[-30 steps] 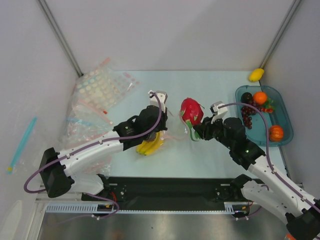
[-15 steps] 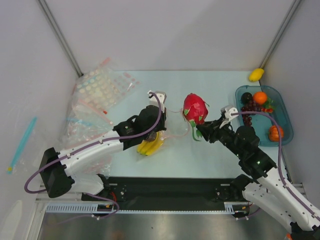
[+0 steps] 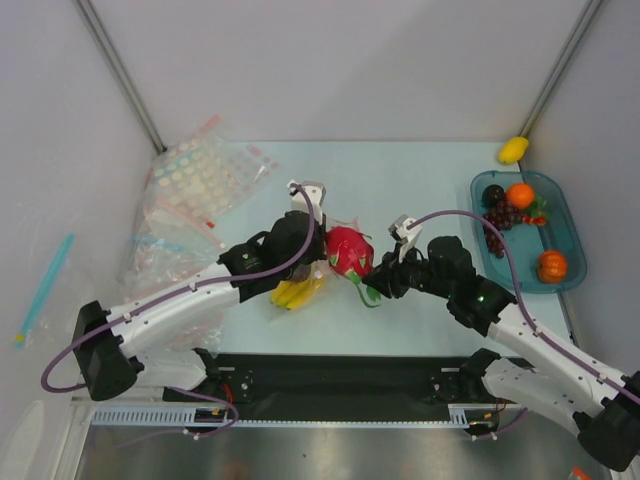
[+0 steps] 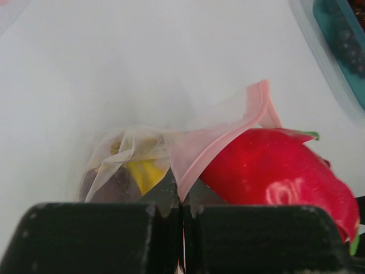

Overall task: Place the food in the zip-top bag and seal the zipper
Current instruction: Place the fake fruit in the zipper food storage bag.

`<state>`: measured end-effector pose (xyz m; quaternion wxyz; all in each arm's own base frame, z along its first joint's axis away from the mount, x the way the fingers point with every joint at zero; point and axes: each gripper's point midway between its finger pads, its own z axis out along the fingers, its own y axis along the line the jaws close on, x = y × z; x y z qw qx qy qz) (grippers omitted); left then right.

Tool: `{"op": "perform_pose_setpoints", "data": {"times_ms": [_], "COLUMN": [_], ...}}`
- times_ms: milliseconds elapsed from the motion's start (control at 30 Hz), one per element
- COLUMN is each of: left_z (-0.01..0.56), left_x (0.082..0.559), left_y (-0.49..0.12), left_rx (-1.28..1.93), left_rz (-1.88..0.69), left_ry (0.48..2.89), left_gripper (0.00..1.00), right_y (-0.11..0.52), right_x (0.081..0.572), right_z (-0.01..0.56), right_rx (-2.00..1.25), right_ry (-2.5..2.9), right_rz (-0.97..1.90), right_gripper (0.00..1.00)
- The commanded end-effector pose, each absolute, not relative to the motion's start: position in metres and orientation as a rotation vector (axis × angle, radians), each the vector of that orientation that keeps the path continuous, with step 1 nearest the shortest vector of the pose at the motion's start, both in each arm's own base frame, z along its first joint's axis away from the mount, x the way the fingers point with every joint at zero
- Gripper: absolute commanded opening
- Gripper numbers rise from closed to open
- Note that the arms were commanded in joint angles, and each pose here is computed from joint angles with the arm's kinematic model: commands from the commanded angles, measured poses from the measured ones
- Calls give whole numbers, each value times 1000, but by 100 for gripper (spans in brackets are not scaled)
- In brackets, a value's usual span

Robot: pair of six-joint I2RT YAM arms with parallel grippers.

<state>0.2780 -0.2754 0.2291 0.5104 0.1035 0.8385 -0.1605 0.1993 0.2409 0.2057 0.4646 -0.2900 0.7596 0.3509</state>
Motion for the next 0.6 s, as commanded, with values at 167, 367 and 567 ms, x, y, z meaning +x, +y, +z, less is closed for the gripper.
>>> {"op": "perform_pose_setpoints", "data": {"times_ms": [167,367,567], "left_z": [261,254,257], "left_x": [267,258,257], "left_y": [-292,-312,-312], "left_rx": [304,435,457], "left_rz": [-550,-505,-420], "left_ry": [1929,1965,1932], "left_gripper": [0,0,0], "right_y": [258,257,273], "right_x": [205,209,200], "right_z": [249,234,220], "right_rx": [-751,-762,-789], "right_ry": [1769,1872,1993], "right_rz": [907,869,995], "right_gripper": [0,0,0]}}
